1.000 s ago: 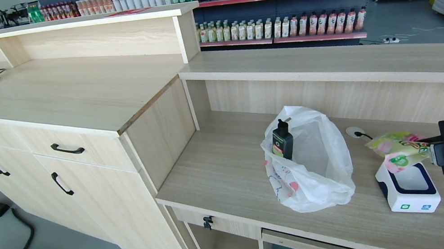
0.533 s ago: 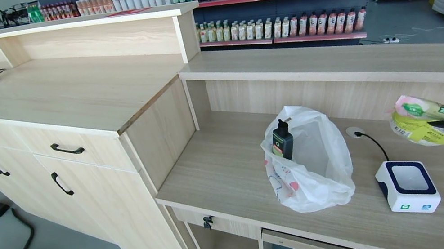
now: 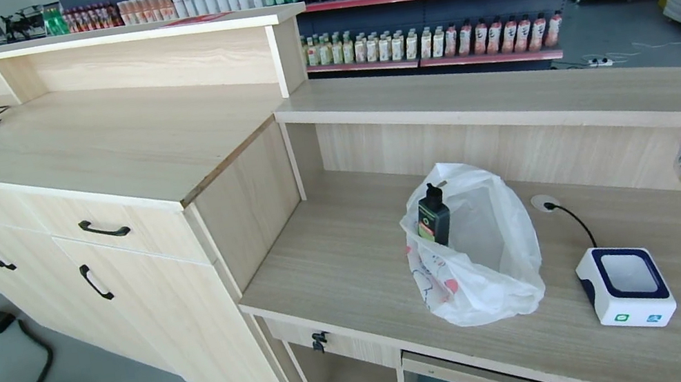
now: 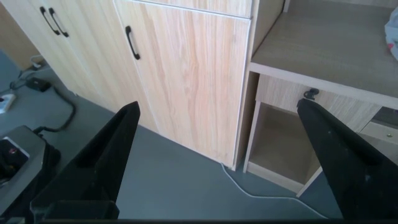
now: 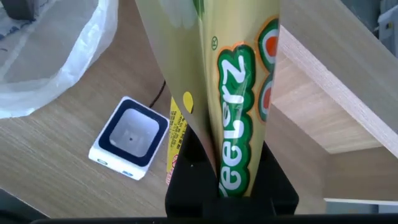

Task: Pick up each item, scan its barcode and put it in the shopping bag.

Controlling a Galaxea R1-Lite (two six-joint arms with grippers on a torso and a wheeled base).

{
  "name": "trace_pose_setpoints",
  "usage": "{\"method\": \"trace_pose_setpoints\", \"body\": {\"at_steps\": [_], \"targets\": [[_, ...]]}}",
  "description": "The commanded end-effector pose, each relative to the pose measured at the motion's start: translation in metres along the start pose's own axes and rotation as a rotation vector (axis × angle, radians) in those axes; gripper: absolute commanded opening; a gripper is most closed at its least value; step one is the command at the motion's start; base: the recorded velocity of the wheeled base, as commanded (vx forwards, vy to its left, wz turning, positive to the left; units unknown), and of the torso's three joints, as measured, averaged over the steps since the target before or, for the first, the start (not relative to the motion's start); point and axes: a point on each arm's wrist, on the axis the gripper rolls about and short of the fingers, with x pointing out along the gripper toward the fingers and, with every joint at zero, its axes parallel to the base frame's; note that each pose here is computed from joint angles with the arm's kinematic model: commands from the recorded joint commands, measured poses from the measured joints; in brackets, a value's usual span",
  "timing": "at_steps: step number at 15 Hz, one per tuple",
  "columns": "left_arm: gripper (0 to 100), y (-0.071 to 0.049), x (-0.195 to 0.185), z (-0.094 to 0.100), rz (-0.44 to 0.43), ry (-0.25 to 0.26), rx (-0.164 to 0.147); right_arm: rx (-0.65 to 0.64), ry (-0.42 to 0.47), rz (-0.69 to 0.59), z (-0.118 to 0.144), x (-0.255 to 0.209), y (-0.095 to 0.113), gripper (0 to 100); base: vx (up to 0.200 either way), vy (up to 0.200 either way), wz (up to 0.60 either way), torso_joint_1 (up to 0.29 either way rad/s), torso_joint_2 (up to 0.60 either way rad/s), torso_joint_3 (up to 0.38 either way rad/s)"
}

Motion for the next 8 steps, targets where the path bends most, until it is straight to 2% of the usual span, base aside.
{"method": "trace_pose_setpoints", "body": {"at_steps": [1,2,3,4,7,8], "targets": [[100,0.0,0.0,0.0,0.002,0.0,0.0,0.072,-0.058,-0.044,0.02,-0.017,0.011,0,0.0,0.0,0.6,0.002,-0.01,0.002],[100,0.0,0.0,0.0,0.002,0.0,0.0,0.142,-0.061,-0.081,0.031,-0.022,0.019,0,0.0,0.0,0.6,-0.007,0.0,0.002],[100,0.0,0.0,0.0,0.002,0.0,0.0,0.157,-0.051,-0.088,0.034,-0.024,0.023,0,0.0,0.0,0.6,0.002,0.01,0.007],[100,0.0,0.0,0.0,0.002,0.0,0.0,0.157,-0.005,-0.069,0.037,-0.028,0.032,0,0.0,0.0,0.6,0.007,0.01,0.002],[100,0.0,0.0,0.0,0.002,0.0,0.0,0.207,0.113,-0.026,0.023,-0.016,0.04,0,0.0,0.0,0.6,-0.002,0.0,0.005],[100,0.0,0.0,0.0,0.002,0.0,0.0,0.258,0.151,-0.023,0.018,-0.008,0.041,0,0.0,0.0,0.0,0.0,0.0,0.0]]}}
